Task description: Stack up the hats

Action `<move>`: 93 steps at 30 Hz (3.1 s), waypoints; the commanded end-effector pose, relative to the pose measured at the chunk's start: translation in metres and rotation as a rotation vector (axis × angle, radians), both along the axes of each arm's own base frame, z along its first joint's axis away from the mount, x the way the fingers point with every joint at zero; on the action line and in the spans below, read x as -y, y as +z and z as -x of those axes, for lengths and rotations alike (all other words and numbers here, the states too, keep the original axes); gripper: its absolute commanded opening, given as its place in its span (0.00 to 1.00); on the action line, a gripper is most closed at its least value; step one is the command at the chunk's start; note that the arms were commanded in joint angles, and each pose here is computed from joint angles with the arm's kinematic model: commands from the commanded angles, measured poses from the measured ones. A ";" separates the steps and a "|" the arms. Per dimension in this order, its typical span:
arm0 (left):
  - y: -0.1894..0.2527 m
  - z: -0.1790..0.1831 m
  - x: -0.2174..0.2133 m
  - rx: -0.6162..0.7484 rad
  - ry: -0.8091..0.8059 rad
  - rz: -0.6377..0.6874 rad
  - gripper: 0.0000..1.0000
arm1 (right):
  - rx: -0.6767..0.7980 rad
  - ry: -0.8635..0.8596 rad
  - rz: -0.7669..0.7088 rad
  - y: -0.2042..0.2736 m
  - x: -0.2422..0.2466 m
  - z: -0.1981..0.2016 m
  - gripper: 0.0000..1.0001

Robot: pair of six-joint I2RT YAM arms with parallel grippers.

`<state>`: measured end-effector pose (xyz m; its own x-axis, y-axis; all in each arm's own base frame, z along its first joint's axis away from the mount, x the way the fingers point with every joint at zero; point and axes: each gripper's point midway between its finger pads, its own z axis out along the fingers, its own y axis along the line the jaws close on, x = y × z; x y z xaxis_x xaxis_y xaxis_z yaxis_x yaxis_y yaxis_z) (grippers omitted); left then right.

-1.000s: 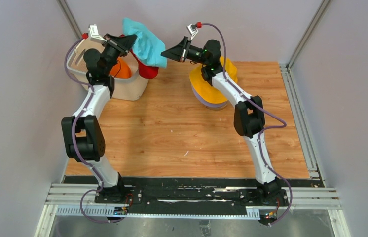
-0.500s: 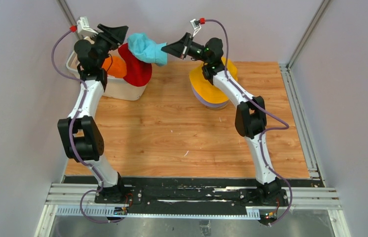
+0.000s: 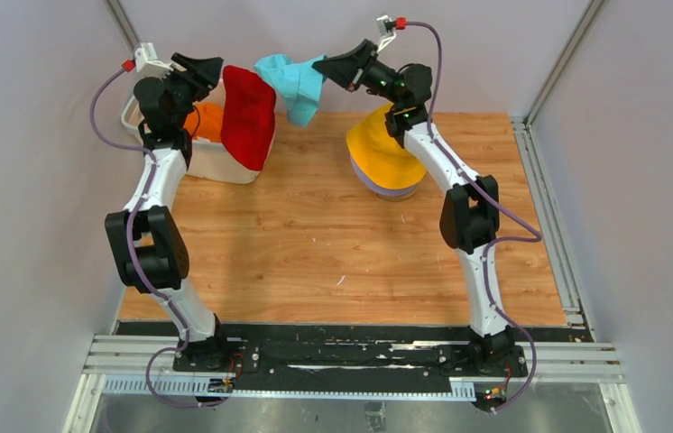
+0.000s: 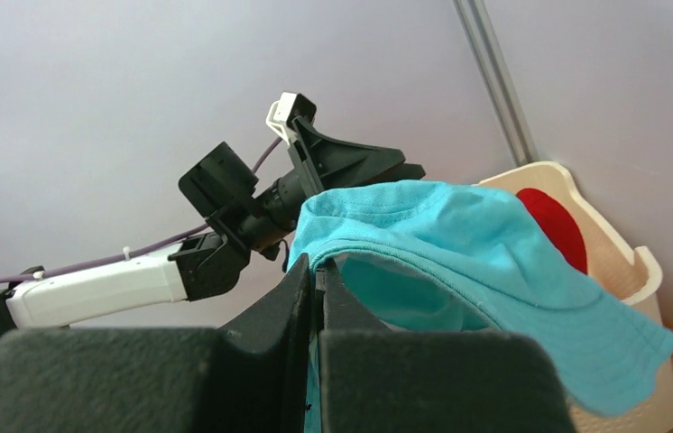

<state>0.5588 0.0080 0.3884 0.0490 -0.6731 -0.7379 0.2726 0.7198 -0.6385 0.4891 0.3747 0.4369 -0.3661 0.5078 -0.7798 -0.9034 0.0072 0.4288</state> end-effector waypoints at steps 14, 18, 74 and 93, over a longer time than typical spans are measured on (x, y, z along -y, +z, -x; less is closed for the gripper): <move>0.010 0.027 0.014 0.024 -0.017 -0.031 0.60 | 0.192 -0.123 -0.112 0.069 0.060 0.000 0.01; 0.022 0.038 0.031 0.047 -0.045 -0.039 0.60 | 0.184 -0.129 -0.106 0.066 0.063 -0.006 0.01; -0.055 0.065 0.240 -0.100 -0.431 -0.156 0.62 | -0.139 -0.212 0.049 -0.057 0.206 0.019 0.01; -0.069 0.064 0.251 -0.127 -0.456 -0.156 0.62 | -0.497 -0.368 0.120 -0.155 0.282 0.010 0.01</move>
<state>0.4957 -0.2375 0.3265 -0.3167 -0.5026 -0.8045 0.4975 0.6341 -0.5920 0.4803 0.1121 0.2935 -0.5126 0.5910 -0.6228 -0.5691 0.3093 0.7619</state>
